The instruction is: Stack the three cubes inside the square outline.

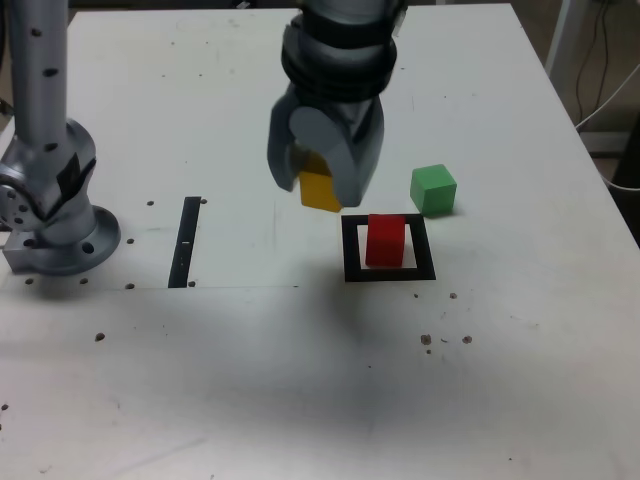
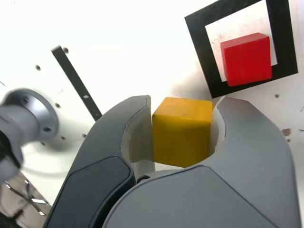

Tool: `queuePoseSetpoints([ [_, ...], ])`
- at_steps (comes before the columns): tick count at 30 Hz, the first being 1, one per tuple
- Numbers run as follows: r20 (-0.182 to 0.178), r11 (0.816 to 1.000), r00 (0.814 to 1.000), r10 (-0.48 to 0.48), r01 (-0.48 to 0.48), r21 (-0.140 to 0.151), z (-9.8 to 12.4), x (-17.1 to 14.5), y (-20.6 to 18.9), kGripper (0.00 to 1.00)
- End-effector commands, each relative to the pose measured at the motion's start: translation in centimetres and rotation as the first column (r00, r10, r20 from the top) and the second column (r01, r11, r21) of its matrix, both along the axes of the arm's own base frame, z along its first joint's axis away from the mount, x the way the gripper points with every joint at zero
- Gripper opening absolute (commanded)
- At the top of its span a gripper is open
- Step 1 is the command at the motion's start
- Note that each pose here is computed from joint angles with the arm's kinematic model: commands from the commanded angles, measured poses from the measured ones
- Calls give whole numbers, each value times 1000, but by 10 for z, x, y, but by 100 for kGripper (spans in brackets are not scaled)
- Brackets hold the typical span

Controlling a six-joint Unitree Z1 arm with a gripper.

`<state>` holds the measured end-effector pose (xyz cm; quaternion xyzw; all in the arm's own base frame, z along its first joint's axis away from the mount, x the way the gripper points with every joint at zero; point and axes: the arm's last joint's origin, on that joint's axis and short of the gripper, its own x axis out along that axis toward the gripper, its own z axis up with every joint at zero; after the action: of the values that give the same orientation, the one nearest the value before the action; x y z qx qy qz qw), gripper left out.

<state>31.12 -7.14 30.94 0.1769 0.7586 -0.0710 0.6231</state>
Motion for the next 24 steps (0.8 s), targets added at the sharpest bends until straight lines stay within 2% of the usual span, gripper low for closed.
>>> queuePoseSetpoints([
  [1,5,998,998,58,-58,-5,-2,7,2,36],
  [9,14,982,982,188,-188,-23,-10,24,3,36],
  [16,15,977,977,211,-210,-33,-16,39,2,36],
  [24,16,974,974,226,-226,-32,-28,55,1,36],
])
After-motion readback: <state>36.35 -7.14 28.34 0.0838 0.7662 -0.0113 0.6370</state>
